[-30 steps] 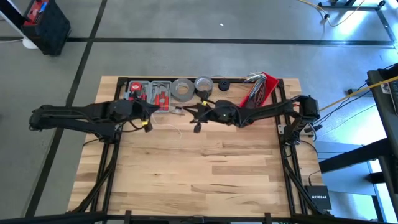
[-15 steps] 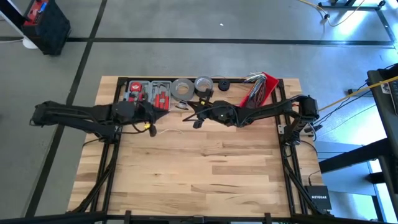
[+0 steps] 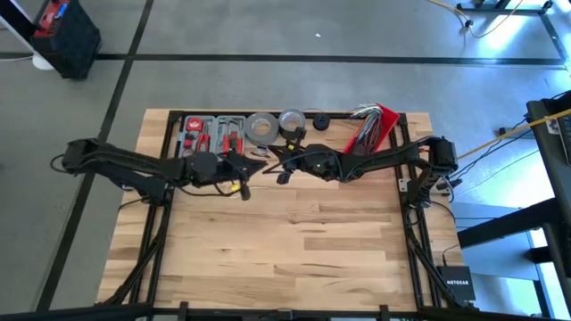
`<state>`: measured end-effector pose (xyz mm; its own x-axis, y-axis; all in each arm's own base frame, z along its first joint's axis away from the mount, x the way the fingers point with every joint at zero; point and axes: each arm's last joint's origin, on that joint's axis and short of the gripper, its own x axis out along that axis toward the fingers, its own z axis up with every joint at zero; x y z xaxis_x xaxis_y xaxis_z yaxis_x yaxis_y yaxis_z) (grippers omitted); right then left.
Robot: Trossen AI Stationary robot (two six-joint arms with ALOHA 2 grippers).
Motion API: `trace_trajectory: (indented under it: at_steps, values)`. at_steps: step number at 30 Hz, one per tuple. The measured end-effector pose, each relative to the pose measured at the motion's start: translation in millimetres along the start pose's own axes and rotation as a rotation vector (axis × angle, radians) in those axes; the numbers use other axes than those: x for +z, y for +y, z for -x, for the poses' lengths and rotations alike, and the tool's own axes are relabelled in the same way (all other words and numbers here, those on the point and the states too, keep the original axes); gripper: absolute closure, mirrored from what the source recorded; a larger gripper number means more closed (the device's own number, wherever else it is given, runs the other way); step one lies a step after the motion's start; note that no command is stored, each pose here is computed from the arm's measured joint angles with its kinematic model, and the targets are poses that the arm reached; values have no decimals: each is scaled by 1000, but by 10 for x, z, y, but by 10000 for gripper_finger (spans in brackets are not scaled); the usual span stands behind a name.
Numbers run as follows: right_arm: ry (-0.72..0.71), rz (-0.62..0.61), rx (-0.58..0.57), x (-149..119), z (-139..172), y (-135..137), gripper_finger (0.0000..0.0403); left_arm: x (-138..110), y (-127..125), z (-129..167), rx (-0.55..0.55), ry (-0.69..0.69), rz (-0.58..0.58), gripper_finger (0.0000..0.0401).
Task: Coil cords
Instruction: Coil the white wire onto the black spool
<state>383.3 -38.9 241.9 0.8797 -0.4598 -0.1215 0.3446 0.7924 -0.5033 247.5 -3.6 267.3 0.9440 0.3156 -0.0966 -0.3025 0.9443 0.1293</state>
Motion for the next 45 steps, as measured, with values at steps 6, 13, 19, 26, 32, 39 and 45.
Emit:
trace_trajectory:
  at_steps: [6,13,19,26,32,39,45]
  values:
    - [-29,-34,8,21,1,-5,397,-101,-21,-136,47,18,-52,399]
    - [-103,-204,69,157,-22,-40,397,-141,28,-175,88,45,-61,394]
    - [-141,-307,91,300,-30,-58,397,-145,29,-172,93,56,-68,394]
    - [-198,-328,66,514,3,-136,397,-143,31,-173,91,59,-82,394]
    - [-256,-346,47,698,55,-257,397,-162,26,-174,81,73,-96,394]
    - [-343,-380,19,941,141,-425,397,-240,16,-174,67,127,-122,394]
    - [-362,-379,37,1032,184,-484,397,-231,20,-172,71,126,-137,394]
